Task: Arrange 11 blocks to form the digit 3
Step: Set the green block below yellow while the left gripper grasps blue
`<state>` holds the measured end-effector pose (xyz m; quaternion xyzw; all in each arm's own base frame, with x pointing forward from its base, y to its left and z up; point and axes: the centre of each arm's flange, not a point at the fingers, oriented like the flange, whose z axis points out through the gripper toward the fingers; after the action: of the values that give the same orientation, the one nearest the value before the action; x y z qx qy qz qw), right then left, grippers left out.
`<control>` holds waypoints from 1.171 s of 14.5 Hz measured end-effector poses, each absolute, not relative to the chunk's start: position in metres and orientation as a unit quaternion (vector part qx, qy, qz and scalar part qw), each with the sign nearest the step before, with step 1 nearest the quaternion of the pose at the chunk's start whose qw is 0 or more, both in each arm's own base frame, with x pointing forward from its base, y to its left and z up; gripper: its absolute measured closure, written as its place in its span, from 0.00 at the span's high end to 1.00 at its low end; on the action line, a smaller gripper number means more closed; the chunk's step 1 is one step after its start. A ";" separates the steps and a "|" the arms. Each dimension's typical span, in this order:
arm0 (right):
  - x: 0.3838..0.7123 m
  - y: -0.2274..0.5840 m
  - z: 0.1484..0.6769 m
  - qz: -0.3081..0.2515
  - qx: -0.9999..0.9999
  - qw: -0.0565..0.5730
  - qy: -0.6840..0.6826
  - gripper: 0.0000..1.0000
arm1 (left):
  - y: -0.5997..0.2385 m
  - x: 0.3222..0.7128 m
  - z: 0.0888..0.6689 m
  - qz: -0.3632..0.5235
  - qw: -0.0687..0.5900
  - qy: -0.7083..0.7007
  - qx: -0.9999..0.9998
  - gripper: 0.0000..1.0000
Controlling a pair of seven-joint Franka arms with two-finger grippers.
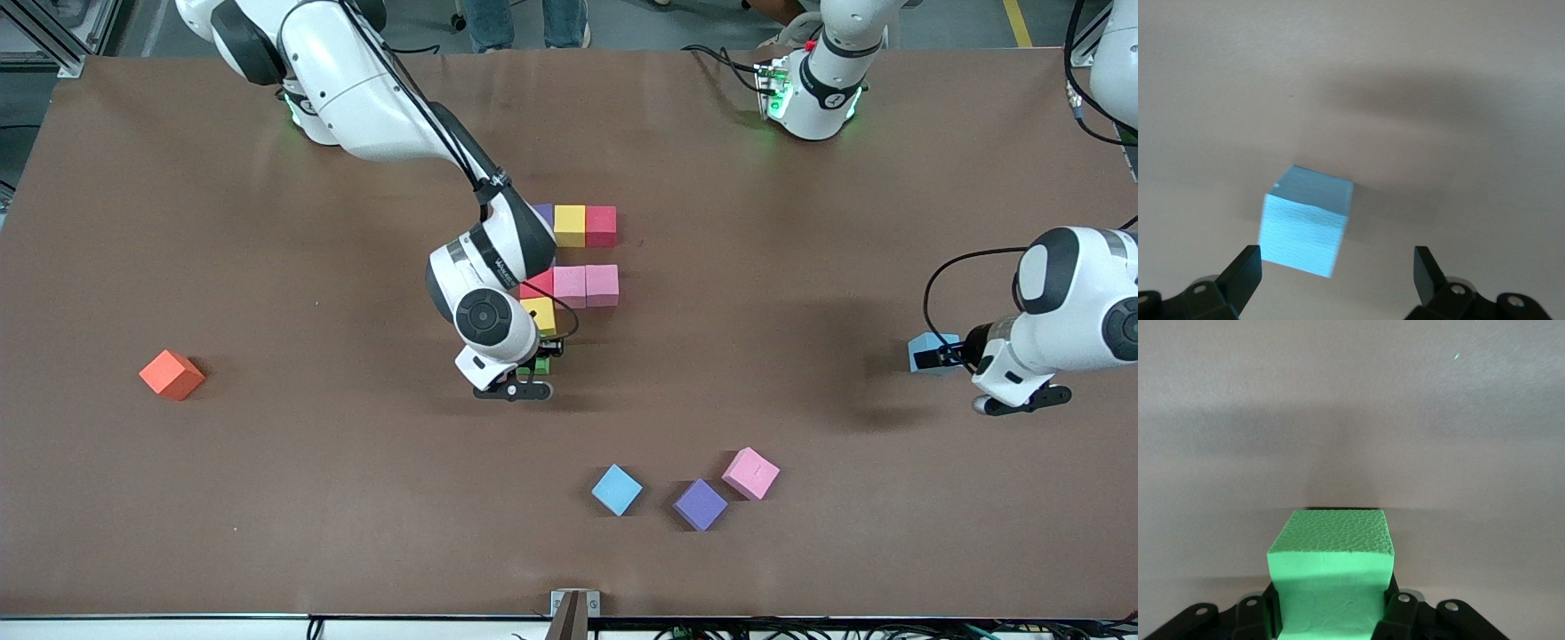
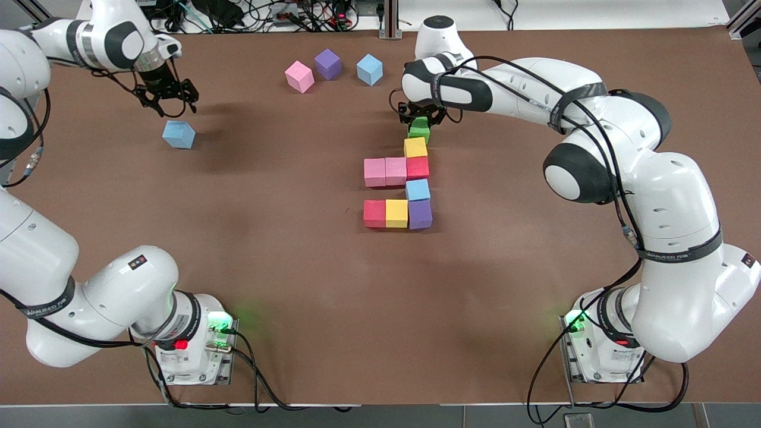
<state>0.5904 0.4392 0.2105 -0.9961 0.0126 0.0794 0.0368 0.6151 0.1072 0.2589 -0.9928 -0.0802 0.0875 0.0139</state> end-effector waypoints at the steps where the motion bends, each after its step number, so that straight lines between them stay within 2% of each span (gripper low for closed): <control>1: 0.589 0.441 0.209 0.080 -0.996 0.036 0.011 0.56 | 0.114 0.610 0.253 0.085 0.010 -0.078 -0.993 1.00; 9: 0.585 0.449 0.210 0.076 -0.996 0.037 0.005 0.56 | 0.122 0.589 0.213 0.060 0.025 -0.027 -0.998 1.00; 11: 0.584 0.449 0.209 0.077 -0.996 0.037 0.005 0.56 | 0.120 0.589 0.208 0.057 0.019 -0.025 -0.998 0.93; 12: 0.584 0.449 0.208 0.077 -0.996 0.037 0.005 0.56 | 0.120 0.589 0.207 0.057 0.018 -0.025 -0.998 0.71; 13: 0.584 0.449 0.208 0.077 -0.996 0.037 0.005 0.56 | 0.120 0.589 0.207 0.056 0.018 -0.025 -0.998 0.55; 14: 0.584 0.449 0.208 0.077 -0.996 0.037 0.005 0.56 | 0.121 0.590 0.208 0.055 0.018 -0.025 -0.998 0.55; 15: 0.584 0.449 0.208 0.077 -0.996 0.037 0.005 0.56 | 0.121 0.590 0.208 0.055 0.018 -0.026 -0.998 0.46; 16: 0.584 0.449 0.208 0.077 -0.996 0.037 0.005 0.56 | 0.121 0.590 0.209 0.054 0.018 -0.026 -0.998 0.26; 17: 0.584 0.449 0.208 0.077 -0.996 0.037 0.005 0.56 | 0.122 0.591 0.210 0.052 0.018 -0.026 -0.998 0.26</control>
<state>0.5845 0.4487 0.2083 -0.9964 0.0052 0.0768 0.0366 0.5915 0.1221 0.2104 -0.9981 -0.0261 0.0518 0.0184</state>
